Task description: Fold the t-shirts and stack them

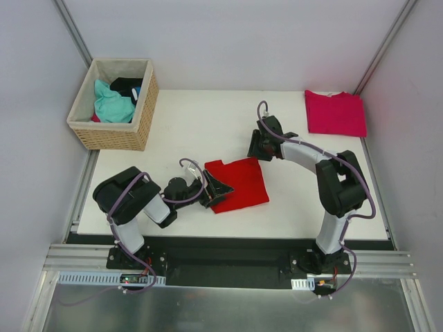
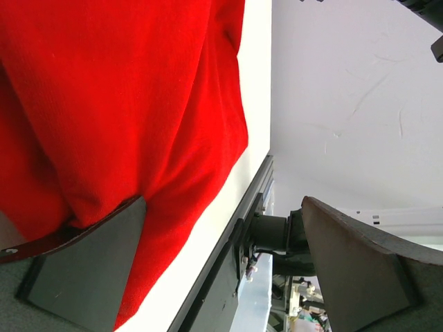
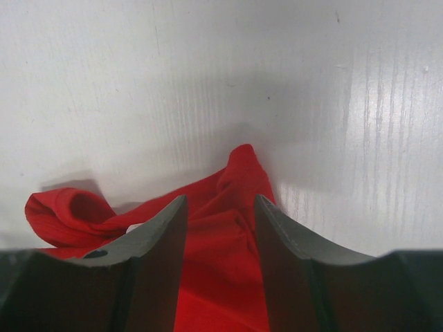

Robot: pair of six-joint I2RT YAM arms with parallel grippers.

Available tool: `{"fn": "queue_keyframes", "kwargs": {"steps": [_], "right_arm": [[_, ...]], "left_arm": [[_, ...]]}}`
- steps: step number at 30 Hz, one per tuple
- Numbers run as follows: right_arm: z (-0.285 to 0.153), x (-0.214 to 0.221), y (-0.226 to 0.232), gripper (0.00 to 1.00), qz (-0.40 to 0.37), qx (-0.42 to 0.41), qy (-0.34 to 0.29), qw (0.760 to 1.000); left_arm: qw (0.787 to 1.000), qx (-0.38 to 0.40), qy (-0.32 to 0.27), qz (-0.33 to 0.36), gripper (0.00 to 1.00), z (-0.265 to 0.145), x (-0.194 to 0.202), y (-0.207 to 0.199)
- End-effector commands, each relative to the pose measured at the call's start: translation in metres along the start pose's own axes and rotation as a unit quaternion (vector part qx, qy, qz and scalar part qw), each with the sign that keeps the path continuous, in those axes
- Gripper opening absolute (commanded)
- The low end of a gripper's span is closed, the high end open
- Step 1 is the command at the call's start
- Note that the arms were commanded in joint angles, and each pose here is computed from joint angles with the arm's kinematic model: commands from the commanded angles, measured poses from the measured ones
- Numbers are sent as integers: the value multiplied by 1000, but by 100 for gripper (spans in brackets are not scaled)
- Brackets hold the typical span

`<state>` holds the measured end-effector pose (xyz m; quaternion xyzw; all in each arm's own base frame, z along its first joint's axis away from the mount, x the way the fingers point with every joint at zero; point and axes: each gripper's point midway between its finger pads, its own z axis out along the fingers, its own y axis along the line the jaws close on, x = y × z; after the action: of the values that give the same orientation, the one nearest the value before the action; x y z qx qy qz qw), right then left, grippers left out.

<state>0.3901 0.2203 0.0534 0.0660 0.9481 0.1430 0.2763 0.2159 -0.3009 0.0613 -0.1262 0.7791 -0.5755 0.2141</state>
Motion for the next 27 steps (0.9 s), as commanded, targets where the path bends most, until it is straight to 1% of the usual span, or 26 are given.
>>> {"fn": "queue_keyframes", "kwargs": {"steps": [1, 12, 19, 27], "right_arm": [[-8, -10, 6, 46, -1, -10, -21, 1000], [-27, -14, 9, 46, -3, -11, -29, 1000], [-33, -8, 12, 45, -6, -13, -27, 1000], [-23, 3, 7, 43, -8, -2, -15, 1000]], "left_arm": [[996, -77, 38, -19, 99, -7, 22, 44], [996, -75, 39, -18, 99, -8, 23, 43], [996, -74, 40, -17, 99, -8, 23, 43], [996, -73, 37, -18, 99, -9, 22, 43]]}}
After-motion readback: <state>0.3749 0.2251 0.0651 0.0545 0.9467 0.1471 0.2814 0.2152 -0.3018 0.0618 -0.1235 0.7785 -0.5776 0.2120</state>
